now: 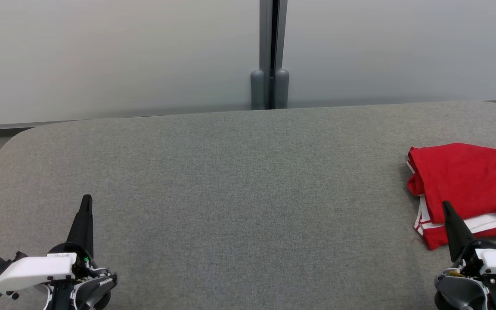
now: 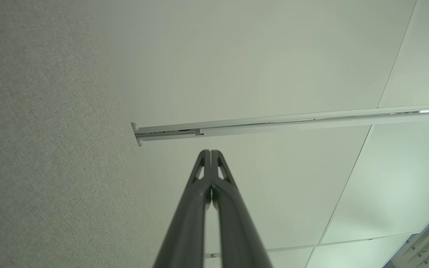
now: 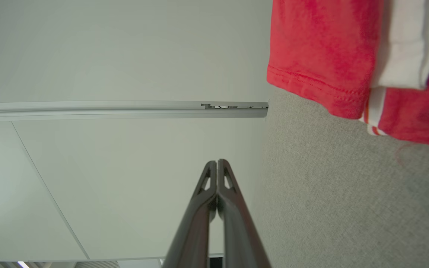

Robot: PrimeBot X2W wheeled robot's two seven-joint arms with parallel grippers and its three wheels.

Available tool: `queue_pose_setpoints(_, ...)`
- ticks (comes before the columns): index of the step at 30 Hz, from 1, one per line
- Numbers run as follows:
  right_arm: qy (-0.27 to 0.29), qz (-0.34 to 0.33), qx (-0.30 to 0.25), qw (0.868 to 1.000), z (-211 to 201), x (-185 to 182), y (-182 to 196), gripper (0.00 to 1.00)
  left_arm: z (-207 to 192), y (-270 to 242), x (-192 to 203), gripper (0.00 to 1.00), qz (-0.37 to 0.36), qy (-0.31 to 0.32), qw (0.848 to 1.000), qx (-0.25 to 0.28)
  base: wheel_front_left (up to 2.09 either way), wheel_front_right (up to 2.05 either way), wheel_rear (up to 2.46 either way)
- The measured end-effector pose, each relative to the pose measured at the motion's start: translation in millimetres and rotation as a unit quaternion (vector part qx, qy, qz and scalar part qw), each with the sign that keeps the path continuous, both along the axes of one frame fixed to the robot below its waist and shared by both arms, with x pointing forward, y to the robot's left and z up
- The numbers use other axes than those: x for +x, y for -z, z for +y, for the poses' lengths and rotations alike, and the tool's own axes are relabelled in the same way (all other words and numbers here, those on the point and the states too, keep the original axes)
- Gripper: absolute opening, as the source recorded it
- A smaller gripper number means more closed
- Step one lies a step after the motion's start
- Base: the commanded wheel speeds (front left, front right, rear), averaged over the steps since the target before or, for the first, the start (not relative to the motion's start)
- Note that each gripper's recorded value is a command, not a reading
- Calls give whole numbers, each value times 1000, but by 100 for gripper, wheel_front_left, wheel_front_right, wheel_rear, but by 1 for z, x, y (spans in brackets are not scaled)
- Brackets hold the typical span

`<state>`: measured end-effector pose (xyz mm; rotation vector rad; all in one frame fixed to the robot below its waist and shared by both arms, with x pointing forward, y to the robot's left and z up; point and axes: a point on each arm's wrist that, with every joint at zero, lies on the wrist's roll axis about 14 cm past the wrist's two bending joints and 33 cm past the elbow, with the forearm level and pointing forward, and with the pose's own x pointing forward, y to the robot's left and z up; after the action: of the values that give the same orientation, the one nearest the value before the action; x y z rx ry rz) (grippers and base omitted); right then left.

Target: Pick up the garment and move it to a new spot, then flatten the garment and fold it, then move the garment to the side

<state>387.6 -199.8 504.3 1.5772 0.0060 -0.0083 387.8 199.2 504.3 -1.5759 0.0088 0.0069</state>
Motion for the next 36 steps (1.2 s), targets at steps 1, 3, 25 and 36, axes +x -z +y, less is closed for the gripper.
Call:
queue_pose_setpoints(1,0,0,0,1000,0,0,0,0,0,0,0,0,0,0,1000,0,0,0,0)
queue_pose_setpoints(3,0,0,0,1000,0,0,0,0,0,0,0,0,0,0,1000,0,0,0,0)
queue_pose_setpoints(25,0,0,0,1000,0,0,0,0,0,0,0,0,0,0,1000,0,0,0,0)
queue_pose_setpoints(36,0,0,0,1000,0,0,0,0,0,0,0,0,0,0,1000,0,0,0,0)
